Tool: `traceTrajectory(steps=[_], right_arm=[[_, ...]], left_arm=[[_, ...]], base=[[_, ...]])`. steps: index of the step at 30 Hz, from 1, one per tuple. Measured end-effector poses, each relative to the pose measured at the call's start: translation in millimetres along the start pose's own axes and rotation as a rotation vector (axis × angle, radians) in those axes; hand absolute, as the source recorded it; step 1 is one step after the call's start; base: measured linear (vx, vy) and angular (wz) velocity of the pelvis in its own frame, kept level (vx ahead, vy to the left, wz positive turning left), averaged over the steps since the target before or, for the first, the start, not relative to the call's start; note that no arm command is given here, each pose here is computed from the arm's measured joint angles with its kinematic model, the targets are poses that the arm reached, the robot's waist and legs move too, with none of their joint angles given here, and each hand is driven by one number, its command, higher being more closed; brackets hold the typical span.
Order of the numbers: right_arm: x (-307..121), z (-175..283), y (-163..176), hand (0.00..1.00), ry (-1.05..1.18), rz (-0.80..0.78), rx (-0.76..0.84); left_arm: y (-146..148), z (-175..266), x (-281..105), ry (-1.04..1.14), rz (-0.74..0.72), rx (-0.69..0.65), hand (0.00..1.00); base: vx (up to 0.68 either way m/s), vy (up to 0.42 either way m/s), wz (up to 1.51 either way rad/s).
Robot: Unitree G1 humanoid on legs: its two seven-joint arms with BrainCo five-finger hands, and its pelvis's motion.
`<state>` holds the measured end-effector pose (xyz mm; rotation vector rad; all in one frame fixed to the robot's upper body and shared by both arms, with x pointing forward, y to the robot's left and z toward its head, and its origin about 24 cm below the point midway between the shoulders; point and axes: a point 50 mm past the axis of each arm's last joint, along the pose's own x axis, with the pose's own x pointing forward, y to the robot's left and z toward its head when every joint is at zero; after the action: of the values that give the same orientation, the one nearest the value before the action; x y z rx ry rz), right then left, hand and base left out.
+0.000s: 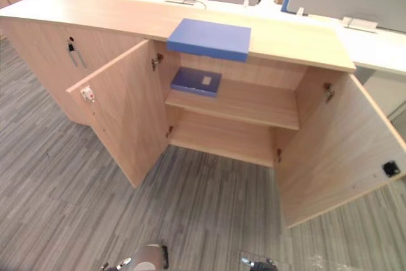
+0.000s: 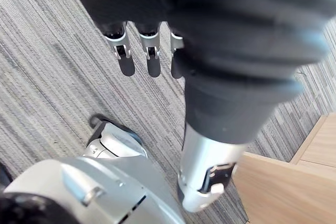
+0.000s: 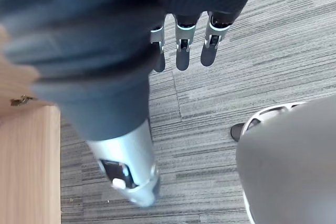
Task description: Walk over to the cabinet, pick up the folder, carry it to the office cabinet, place the folder inside the office cabinet, then close the office cabinet door
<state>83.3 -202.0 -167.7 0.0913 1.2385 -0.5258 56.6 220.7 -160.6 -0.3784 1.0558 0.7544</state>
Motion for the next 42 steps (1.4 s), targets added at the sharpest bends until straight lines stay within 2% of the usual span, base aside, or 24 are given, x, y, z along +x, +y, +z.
traceTrajectory(steps=[3,8,12,19,24,29,34,38,42], right_arm=[[-1,5,11,0.0,-0.012,0.029,-0.004],[-2,19,20,0.0,-0.043,0.05,-0.008],[-1,11,14,0.0,-0.03,0.033,-0.043],[2,6,-7,0.0,-0.019,0.0,-0.09],[2,11,-11,0.0,-0.051,-0.006,-0.071],[1,19,-3,0.0,-0.086,0.013,-0.045],[-4,13,10,0.0,-0.085,0.046,0.003],[-3,19,3,0.0,-0.11,0.029,-0.005],[-3,14,1,0.0,-0.092,0.021,0.034]], left_arm=[[0,13,2,-0.045,0.0,-0.001,0.0],[3,6,2,-0.017,0.017,-0.048,0.0],[9,-5,1,0.028,0.039,-0.05,0.0],[1,-17,-3,0.056,0.012,-0.022,0.0],[7,-19,-3,0.056,0.001,0.076,0.0],[7,-23,-5,0.066,0.003,0.058,0.0],[5,-8,-1,0.021,0.008,0.006,0.0],[-18,-10,-3,0.017,-0.042,-0.031,0.0],[-24,-7,-3,0.009,-0.057,-0.023,0.0]], base=[[0.24,0.223,0.15],[0.14,0.146,-0.16],[0.04,0.044,-0.27],[0.08,0.106,-0.03],[0.12,0.118,0.47],[0.19,-0.099,0.01],[0.24,-0.286,0.13],[0.24,-0.251,0.22],[0.16,-0.176,0.15]])
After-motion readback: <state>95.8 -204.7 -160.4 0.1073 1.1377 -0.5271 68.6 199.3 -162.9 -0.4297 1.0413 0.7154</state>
